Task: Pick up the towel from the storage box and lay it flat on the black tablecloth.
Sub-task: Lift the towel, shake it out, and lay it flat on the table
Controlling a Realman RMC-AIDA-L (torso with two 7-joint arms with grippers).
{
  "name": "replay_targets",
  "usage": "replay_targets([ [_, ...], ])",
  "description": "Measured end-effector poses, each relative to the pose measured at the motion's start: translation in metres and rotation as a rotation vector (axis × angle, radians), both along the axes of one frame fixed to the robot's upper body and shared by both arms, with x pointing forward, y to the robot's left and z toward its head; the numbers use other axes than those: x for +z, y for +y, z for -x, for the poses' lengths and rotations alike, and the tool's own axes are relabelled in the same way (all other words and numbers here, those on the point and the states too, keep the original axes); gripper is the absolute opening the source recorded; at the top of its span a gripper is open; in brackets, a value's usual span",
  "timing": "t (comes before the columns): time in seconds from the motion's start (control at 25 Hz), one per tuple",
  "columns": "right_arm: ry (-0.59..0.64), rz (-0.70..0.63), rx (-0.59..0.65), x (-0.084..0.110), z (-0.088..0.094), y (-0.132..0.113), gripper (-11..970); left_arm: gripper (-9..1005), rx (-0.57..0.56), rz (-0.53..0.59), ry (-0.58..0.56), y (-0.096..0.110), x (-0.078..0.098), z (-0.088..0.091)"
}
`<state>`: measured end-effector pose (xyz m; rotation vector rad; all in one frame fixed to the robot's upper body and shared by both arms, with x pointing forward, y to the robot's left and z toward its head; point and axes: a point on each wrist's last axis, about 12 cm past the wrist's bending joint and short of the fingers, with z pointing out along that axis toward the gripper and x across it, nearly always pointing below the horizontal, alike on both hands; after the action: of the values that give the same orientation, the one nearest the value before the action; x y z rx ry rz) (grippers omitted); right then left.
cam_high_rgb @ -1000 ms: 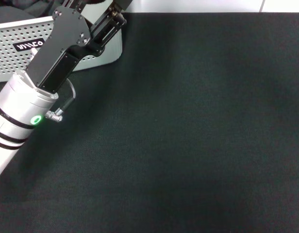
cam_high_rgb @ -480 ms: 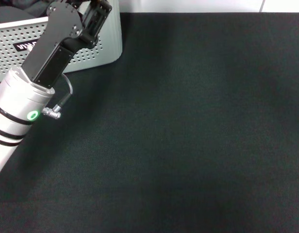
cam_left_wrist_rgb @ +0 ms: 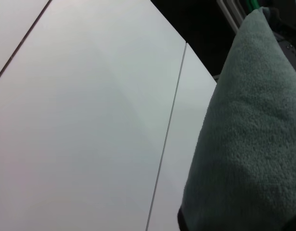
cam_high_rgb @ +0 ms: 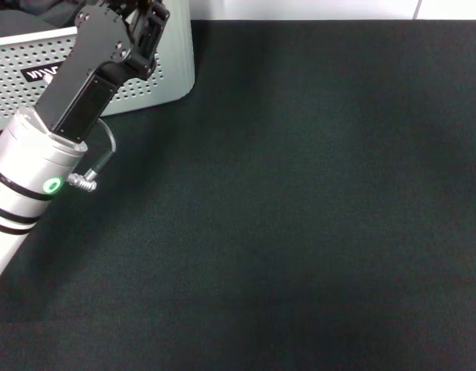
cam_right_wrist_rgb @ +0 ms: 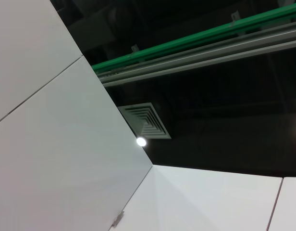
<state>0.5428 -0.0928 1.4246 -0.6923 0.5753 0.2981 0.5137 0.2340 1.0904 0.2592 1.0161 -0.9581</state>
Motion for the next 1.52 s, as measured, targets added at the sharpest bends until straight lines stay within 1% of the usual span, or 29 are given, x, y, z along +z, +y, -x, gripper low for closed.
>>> replay_targets([
  [0.4,0.013,-0.001,-0.014,-0.004,-0.001,-0.005,69,114,-0.002,0.01,0.007,0.002,-0.001,0.003],
  [0.56,0.057,-0.01,-0.015,-0.016,-0.003,-0.014,72,55,0.002,0.006,-0.004,0.002,0.0,0.002],
  [0.64,0.099,-0.031,0.005,-0.028,-0.003,-0.026,73,47,0.01,0.001,-0.022,0.002,0.002,0.001],
  [0.8,0.178,-0.083,0.068,-0.057,-0.002,-0.054,75,33,0.059,-0.054,-0.122,0.009,0.007,0.004],
  [0.84,0.2,-0.097,0.096,-0.07,-0.002,-0.065,76,30,0.074,-0.073,-0.154,0.011,0.009,0.005],
  [0.96,0.267,-0.155,0.146,-0.101,-0.003,-0.093,77,22,0.108,-0.119,-0.237,0.015,0.013,0.008],
  [1.0,0.29,-0.17,0.16,-0.108,-0.004,-0.099,78,22,0.113,-0.128,-0.262,0.016,0.015,0.008],
  [1.16,0.455,-0.22,0.206,-0.149,-0.019,-0.134,80,22,0.135,-0.165,-0.384,0.016,0.022,0.012],
  [1.24,0.515,-0.241,0.228,-0.166,-0.023,-0.151,81,22,0.147,-0.186,-0.453,0.014,0.026,0.013],
  [1.4,0.586,-0.246,0.256,-0.204,-0.022,-0.175,84,22,0.168,-0.203,-0.55,0.015,0.034,0.017],
  [1.52,0.639,-0.233,0.263,-0.227,-0.017,-0.184,85,22,0.185,-0.203,-0.613,0.017,0.041,0.018],
])
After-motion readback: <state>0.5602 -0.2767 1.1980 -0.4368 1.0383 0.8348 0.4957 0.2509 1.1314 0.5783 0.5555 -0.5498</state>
